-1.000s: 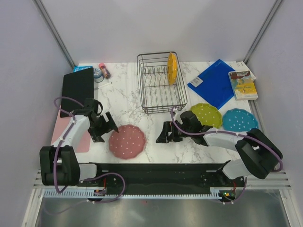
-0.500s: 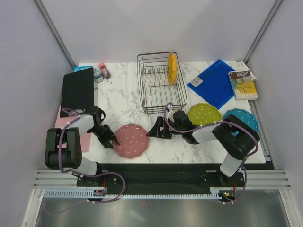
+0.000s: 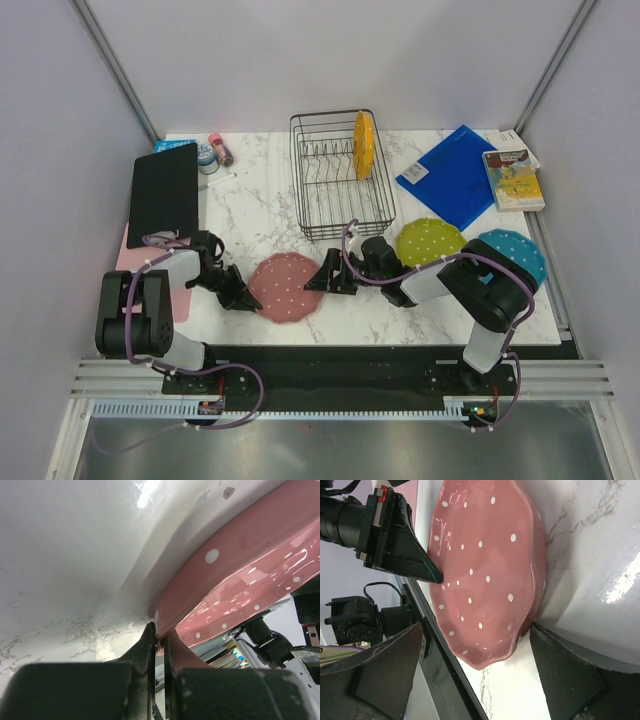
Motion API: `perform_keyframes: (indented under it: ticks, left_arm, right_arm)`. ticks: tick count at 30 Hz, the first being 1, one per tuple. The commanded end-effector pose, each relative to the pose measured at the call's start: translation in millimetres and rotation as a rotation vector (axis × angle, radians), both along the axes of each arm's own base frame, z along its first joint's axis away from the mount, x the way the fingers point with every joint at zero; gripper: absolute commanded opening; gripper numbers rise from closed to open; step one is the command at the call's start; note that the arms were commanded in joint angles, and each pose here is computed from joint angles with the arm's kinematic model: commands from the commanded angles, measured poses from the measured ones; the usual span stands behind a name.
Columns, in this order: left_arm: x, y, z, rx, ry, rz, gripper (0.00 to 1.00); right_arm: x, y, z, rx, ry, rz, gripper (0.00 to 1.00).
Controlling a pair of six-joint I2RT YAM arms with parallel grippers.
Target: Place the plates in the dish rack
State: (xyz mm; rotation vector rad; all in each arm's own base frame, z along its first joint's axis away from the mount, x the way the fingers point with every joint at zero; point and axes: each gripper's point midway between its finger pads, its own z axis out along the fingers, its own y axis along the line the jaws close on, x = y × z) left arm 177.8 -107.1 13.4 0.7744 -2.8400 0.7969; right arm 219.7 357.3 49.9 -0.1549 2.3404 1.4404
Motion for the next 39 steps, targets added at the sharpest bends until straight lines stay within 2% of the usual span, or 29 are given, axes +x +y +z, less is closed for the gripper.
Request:
perform_keyframes:
  ticks: [1, 3, 9, 12, 15, 16, 18, 20, 21, 22, 24, 25, 27, 28, 29, 30, 31, 32, 33, 34, 35, 36, 37, 39]
  left_arm:
    - [13, -10, -7, -0.087, -0.142, -0.12, 0.02]
    - [8, -23, 0, -0.191, -0.131, -0.131, 0.02]
    - [0, -53, 20, -0.366, -0.141, -0.203, 0.02]
    - [-13, -67, 26, -0.383, -0.143, -0.282, 0.02]
    - [-18, -71, 28, -0.38, -0.134, -0.298, 0.02]
    - [-19, -71, 28, -0.383, -0.13, -0.299, 0.02]
    - [-18, -70, 28, -0.37, -0.125, -0.298, 0.02]
    - [-18, -69, 28, -0.361, -0.124, -0.298, 0.02]
    - [-15, -67, 26, -0.341, -0.133, -0.302, 0.02]
    - [-15, -66, 25, -0.326, -0.133, -0.303, 0.04]
    - [-5, -61, 24, -0.266, -0.162, -0.302, 0.15]
    - [-2, -59, 25, -0.246, -0.173, -0.304, 0.37]
    - [14, -52, 31, -0.172, -0.246, -0.323, 0.57]
    - [20, -49, 35, -0.16, -0.268, -0.317, 0.71]
    - [23, -49, 42, -0.165, -0.288, -0.319, 0.75]
    - [34, -50, 60, -0.171, -0.363, -0.332, 0.8]
    - [39, -48, 69, -0.162, -0.394, -0.334, 0.91]
    - [47, -47, 84, -0.149, -0.439, -0.344, 0.99]
    - [54, -43, 99, -0.111, -0.516, -0.354, 1.0]
    - [60, -40, 110, -0.082, -0.571, -0.361, 1.0]
    - [77, -18, 113, 0.09, -0.627, -0.33, 1.0]
    - [85, -2, 122, 0.19, -0.655, -0.259, 1.0]
    - [92, 8, 127, 0.253, -0.684, -0.247, 1.0]
    - [111, 33, 140, 0.417, -0.728, -0.2, 1.0]
  right_arm:
    - [-20, 2, -22, -0.044, 0.067, 0.04, 0.97]
    - [-21, -1, -19, -0.039, 0.058, 0.029, 0.97]
    - [-17, 2, -14, -0.012, 0.101, -0.017, 0.97]
    - [-14, 11, -12, 0.003, 0.094, -0.015, 0.95]
    - [-11, 13, -5, 0.014, 0.067, -0.02, 0.86]
    - [-12, 11, -4, 0.012, 0.06, -0.017, 0.78]
    - [-14, 9, 0, 0.005, 0.041, -0.005, 0.67]
    - [-18, 8, 7, 0.008, 0.015, 0.021, 0.45]
    - [-22, 5, 6, -0.007, 0.023, 0.044, 0.31]
    - [-20, 4, 14, -0.014, -0.019, 0.066, 0.0]
    - [-25, -4, 11, -0.061, 0.004, 0.102, 0.0]
    - [-22, -3, 24, -0.05, -0.051, 0.138, 0.0]
    - [-27, -14, 25, -0.111, -0.022, 0.197, 0.0]
    - [-16, -10, 57, -0.086, -0.101, 0.21, 0.0]
    - [-8, -15, 69, -0.102, -0.186, 0.235, 0.0]
    - [-12, -22, 76, -0.139, -0.185, 0.256, 0.0]
    - [-3, -17, 119, -0.104, -0.281, 0.272, 0.0]
    - [3, -20, 135, -0.127, -0.374, 0.312, 0.0]
    - [-3, -28, 140, -0.173, -0.343, 0.341, 0.0]
    - [9, -21, 183, -0.142, -0.432, 0.343, 0.0]
    - [19, -24, 199, -0.152, -0.483, 0.343, 0.0]
    - [22, -27, 213, -0.171, -0.49, 0.337, 0.0]
    - [38, -20, 253, -0.145, -0.581, 0.307, 0.0]
    - [72, -22, 286, -0.202, -0.699, 0.189, 0.0]
